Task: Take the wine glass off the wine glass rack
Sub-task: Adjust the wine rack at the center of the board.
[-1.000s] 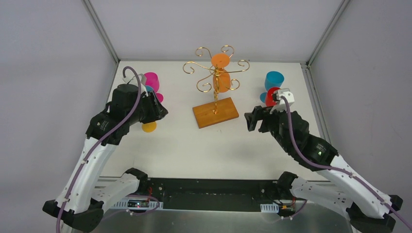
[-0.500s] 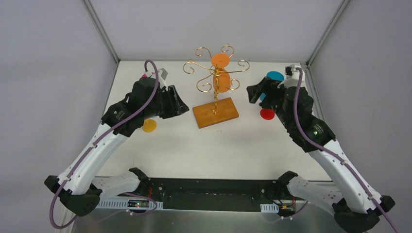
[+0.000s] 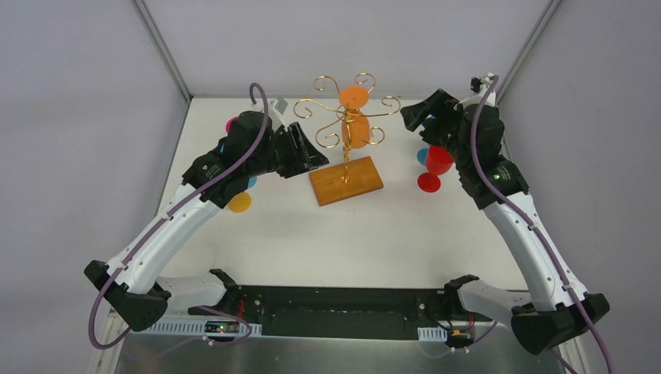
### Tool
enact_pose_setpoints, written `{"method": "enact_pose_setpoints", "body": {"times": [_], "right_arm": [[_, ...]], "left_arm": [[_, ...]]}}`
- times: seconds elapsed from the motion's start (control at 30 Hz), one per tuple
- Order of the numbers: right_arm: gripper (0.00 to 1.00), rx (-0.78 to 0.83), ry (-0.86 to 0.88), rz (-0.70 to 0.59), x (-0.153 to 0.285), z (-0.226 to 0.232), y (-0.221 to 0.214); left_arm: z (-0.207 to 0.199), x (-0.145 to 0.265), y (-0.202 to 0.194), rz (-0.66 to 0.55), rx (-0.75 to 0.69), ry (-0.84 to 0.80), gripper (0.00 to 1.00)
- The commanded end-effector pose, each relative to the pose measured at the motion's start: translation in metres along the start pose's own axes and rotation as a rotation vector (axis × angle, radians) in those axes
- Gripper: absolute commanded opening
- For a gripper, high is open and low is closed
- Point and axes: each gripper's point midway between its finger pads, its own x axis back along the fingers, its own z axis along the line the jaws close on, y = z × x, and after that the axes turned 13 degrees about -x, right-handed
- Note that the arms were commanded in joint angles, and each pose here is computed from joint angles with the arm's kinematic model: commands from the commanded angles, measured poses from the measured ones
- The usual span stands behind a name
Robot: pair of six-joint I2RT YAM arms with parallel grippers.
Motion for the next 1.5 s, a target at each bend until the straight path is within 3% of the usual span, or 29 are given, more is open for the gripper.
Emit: {"method": "enact_pose_setpoints", "body": {"times": [0.0, 0.37, 0.57, 0.93, 1.3, 1.47], "right_arm": [[0.75, -0.104, 0.133, -0.025, -0.009, 0.034, 0.022], [0.58, -0.195, 0.199, 0.048, -0.047, 0.052, 0.017], [0.47, -0.202, 0.191, 0.025, -0.052, 0.050, 0.021], [0.31, -0.214, 0.162, 0.026, -0.062, 0.041, 0.021], [0.18, -0.229, 0.146, 0.041, -0.069, 0.037, 0.018], [0.04, -0.240, 0.139, 0.056, -0.069, 0.031, 0.012]], "left_arm": [[-0.035, -0.001, 0.016, -0.037, 0.017, -0.120, 0.42], [-0.064, -0.019, 0.015, 0.005, 0.015, -0.201, 0.42], [-0.069, -0.028, 0.012, 0.028, 0.020, -0.214, 0.42], [-0.075, -0.044, 0.011, 0.056, 0.020, -0.228, 0.22], [-0.074, -0.048, 0.011, 0.062, 0.017, -0.224, 0.21], [-0.069, -0.048, 0.008, 0.061, 0.013, -0.208, 0.21]]}}
